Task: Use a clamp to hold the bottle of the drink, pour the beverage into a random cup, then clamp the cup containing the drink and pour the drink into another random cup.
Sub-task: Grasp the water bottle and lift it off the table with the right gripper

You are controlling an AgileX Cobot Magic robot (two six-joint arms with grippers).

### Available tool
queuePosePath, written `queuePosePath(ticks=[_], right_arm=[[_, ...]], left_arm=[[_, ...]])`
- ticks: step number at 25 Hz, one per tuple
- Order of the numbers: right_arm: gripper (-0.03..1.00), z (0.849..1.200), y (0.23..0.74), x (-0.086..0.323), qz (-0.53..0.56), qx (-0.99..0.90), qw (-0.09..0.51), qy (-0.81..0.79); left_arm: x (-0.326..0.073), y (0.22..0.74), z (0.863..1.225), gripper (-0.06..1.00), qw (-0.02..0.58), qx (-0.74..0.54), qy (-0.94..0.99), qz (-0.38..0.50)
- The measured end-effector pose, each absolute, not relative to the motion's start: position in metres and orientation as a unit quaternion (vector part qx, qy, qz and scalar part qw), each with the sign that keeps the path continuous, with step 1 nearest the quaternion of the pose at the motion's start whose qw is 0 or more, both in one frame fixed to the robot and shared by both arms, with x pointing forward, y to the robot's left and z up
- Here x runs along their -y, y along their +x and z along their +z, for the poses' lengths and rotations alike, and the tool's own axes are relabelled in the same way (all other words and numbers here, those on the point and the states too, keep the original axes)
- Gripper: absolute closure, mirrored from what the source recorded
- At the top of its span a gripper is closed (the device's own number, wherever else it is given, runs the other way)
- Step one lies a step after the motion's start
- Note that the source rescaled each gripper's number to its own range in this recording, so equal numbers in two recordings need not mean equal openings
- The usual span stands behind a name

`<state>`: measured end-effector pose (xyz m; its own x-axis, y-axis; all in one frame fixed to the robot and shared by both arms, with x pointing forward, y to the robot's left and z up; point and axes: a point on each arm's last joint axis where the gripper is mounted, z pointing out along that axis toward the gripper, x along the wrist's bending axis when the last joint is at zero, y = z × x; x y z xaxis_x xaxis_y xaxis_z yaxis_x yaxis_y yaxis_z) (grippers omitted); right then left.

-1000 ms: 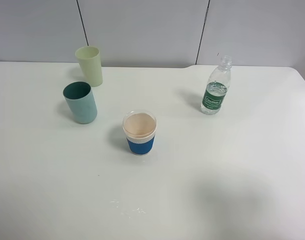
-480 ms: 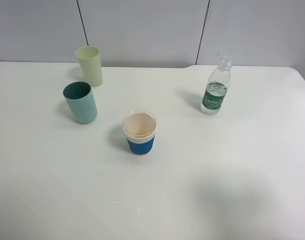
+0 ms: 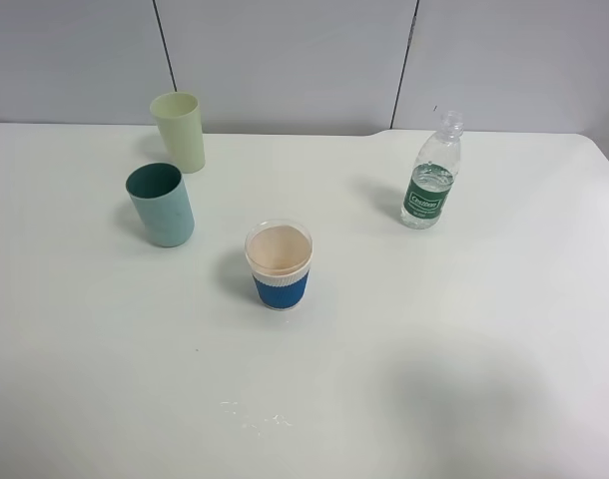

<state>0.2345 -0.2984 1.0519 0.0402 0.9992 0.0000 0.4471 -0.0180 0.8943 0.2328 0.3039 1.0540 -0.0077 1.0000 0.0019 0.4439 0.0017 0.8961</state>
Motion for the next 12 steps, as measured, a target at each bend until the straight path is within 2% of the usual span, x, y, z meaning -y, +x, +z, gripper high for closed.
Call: queuePosePath(ticks=[12], right_arm=[[-0.03,1.0519,0.2345,0.2984,0.364,-0.589,0.379,0.614]], left_arm=[[-0.3039,0.2328,1.0540,-0.06,0.371,-0.603,0.599,0.375]])
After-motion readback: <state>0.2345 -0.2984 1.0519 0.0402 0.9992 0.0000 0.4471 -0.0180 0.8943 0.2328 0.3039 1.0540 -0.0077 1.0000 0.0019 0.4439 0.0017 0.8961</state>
